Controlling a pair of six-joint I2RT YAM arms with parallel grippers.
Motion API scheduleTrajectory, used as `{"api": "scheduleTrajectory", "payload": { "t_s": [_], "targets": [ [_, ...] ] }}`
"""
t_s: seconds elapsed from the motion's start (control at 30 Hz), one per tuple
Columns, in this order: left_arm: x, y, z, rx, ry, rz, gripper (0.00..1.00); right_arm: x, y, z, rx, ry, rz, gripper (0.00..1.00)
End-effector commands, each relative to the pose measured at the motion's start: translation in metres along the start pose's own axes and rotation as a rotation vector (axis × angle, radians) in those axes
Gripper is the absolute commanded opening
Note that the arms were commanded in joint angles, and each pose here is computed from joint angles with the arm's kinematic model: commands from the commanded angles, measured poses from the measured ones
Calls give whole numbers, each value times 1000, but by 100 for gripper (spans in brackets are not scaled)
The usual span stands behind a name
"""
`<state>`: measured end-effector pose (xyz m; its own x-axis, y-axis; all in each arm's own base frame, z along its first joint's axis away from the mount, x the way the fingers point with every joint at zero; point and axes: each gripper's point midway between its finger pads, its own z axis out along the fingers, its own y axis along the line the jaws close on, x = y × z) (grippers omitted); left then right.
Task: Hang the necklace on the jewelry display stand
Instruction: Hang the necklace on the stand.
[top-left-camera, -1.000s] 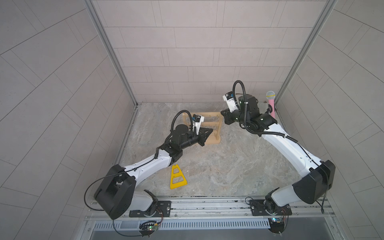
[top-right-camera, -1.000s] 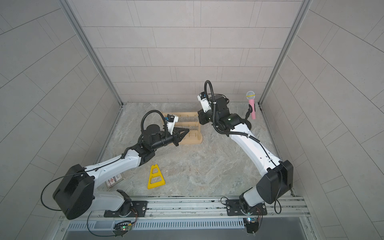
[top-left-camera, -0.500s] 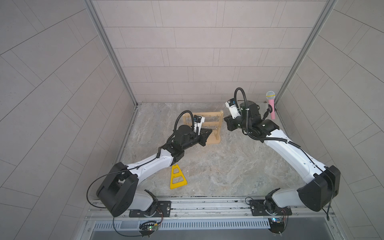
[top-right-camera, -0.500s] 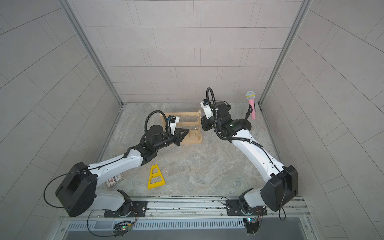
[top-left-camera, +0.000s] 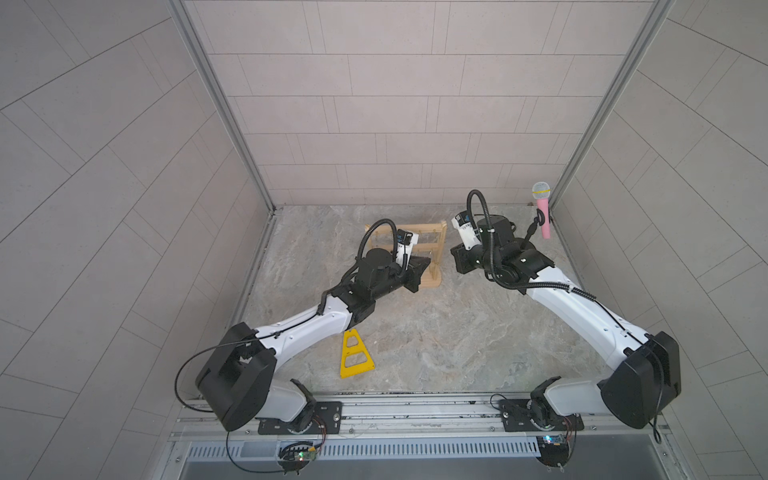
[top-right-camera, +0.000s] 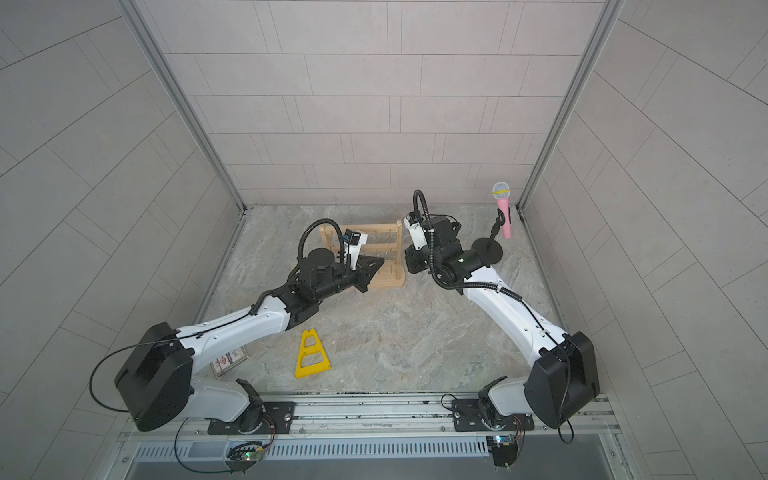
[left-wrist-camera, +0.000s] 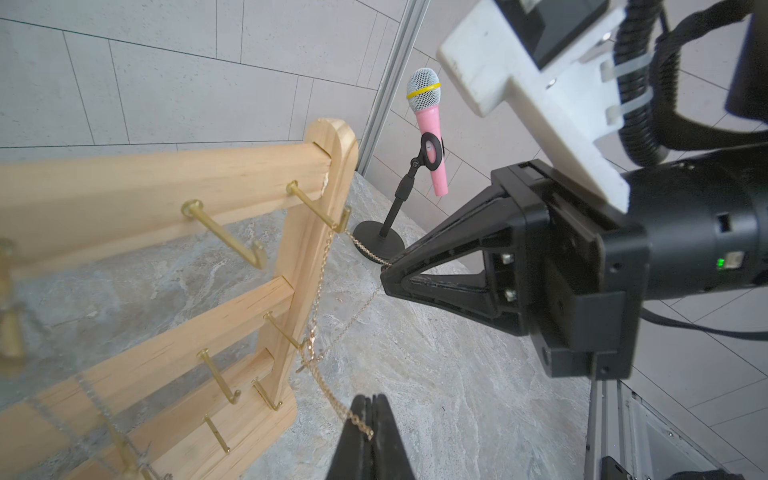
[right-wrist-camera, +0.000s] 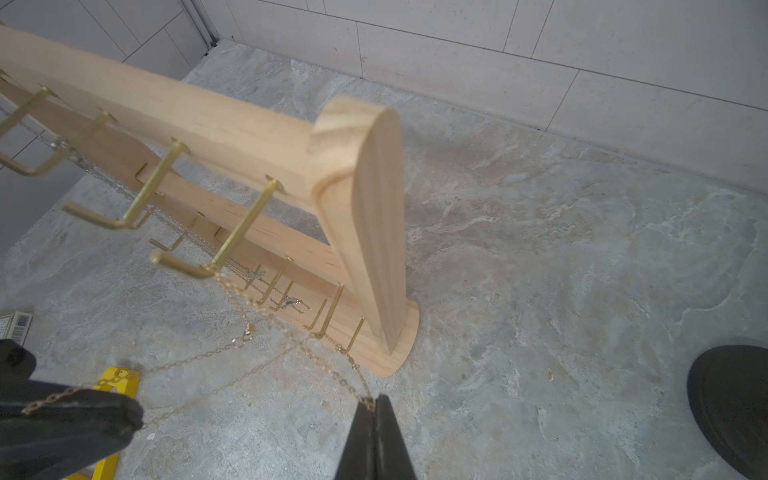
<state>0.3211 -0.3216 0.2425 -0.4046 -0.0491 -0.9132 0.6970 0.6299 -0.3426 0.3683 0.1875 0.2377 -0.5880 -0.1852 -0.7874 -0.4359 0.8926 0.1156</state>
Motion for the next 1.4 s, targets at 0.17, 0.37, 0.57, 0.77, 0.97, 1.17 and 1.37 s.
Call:
{"api": "scheduleTrajectory", "payload": {
  "t_s": [0.17,0.37,0.57,0.77,0.97,1.17,1.37],
  "targets": [
    [-18,-6,-3,-2,-39,27,5,-15,1,-15,-5,-91,19,6],
    [-31,-9,7,1,-46,42,5,-20,-3,-21,13,-112,21,6],
    [-38,-15,17,10,-55,47,5,-22,-9,-23,30,-121,31,6],
    [-44,-22,17,35,-69,39,5,-24,-12,-25,30,-128,35,6],
    [-51,-25,23,32,-68,52,4,-25,-13,-25,25,-134,37,6],
    [-52,-26,30,31,-66,55,4,-25,-16,-27,30,-139,41,6],
    [-51,-29,34,42,-61,59,3,-25,-18,-26,29,-139,45,6]
  ]
}}
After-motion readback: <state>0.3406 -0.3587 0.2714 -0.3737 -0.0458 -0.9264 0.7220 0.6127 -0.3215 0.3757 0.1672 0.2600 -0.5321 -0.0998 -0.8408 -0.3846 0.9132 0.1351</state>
